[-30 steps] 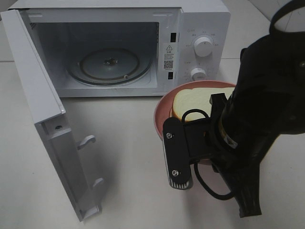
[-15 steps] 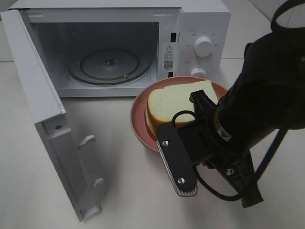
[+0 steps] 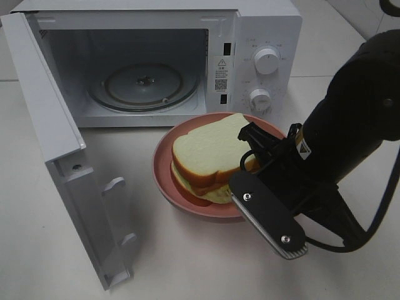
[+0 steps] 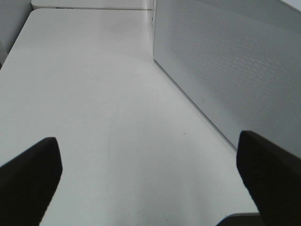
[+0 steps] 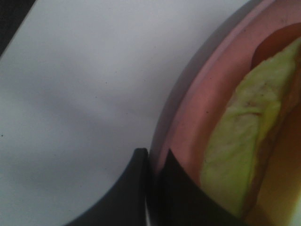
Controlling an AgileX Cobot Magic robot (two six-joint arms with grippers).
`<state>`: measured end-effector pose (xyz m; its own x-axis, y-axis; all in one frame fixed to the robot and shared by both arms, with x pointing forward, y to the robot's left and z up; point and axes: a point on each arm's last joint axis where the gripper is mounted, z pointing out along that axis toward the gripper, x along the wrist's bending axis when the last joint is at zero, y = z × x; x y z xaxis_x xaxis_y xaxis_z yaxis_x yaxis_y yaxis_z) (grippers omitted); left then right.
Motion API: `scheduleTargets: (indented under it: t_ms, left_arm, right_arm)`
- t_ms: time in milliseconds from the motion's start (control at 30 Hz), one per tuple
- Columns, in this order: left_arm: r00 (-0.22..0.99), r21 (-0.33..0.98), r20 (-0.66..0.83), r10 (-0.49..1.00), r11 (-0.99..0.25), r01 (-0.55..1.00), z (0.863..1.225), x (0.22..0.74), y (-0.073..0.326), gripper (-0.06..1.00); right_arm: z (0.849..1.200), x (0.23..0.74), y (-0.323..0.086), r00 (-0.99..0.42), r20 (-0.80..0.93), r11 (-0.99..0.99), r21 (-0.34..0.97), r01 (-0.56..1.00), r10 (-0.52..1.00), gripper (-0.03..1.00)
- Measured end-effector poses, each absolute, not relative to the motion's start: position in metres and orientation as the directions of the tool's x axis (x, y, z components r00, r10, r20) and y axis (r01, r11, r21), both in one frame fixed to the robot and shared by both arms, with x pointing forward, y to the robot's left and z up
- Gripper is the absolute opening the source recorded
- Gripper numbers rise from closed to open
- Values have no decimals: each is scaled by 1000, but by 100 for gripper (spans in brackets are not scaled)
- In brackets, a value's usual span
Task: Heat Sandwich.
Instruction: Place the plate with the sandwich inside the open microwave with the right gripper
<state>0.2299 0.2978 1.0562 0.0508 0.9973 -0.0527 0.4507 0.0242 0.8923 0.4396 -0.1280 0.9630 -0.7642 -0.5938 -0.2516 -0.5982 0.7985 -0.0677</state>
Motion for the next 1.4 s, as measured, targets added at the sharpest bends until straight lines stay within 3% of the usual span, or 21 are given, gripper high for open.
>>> scheduleTargets:
  t_ms: [467,1400]
  left_arm:
    - [51,892,-53,997,24,451,1056,230,298,95]
    - [51,892,-53,997,24,451,1056,230,298,95]
  right_arm:
    - [980,454,-124,-776,-297,808,21,-588,-557,3]
    - [984,489,-94,-789,-286,817,37,-576,-543,3]
